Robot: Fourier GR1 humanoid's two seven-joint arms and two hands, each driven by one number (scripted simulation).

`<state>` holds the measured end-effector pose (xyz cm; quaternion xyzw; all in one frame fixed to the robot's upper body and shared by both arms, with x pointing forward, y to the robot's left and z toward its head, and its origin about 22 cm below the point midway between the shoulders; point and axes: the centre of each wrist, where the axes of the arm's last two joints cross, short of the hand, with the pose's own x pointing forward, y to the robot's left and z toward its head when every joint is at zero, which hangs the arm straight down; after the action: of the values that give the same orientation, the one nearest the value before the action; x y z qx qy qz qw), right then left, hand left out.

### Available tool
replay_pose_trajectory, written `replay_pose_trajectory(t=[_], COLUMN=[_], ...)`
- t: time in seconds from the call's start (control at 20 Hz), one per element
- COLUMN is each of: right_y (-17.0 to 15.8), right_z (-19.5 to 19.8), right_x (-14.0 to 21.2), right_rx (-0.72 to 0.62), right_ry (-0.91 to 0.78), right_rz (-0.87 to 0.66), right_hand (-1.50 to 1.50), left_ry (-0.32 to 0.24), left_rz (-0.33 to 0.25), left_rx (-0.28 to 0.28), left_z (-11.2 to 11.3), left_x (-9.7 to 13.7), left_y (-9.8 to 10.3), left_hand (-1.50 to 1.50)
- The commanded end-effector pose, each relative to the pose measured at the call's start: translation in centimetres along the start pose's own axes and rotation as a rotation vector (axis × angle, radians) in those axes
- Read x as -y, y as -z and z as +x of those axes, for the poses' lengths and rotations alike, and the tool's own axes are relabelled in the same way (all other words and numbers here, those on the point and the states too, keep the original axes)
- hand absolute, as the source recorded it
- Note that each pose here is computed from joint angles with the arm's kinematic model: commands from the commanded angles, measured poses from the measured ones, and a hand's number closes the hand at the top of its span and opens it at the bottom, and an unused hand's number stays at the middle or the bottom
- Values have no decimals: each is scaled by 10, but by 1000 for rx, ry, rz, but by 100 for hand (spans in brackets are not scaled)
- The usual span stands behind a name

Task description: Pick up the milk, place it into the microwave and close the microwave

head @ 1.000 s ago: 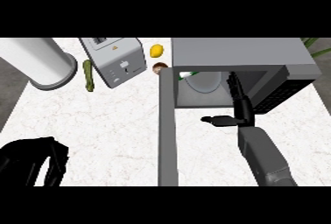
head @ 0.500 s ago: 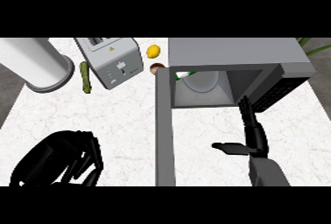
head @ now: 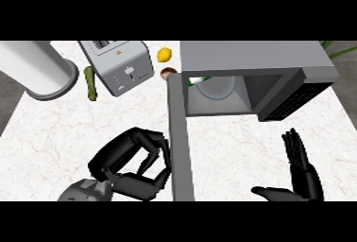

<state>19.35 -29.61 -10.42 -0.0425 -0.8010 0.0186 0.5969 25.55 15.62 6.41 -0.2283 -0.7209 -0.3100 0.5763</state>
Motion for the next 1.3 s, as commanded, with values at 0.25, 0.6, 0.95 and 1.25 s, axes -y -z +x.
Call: replay_pose_trajectory(t=[0.25,0.6,0.95,1.25], right_y=[-37,-26,-22,-17], right_z=[60,98,138,150], right_x=[29,22,35,24], right_rx=[61,155,195,214], right_ry=[-40,89,85,134], right_rz=[85,124,166,238], right_hand=[-150,-150,-150,-150], left_ry=[99,116,91,40], left_rz=[-76,56,55,75], left_rx=[-84,18,-34,9], left_z=[-76,-111,-106,-111], left_x=[57,91,96,115], left_y=[35,47,80,74], left_hand=[150,150,150,150])
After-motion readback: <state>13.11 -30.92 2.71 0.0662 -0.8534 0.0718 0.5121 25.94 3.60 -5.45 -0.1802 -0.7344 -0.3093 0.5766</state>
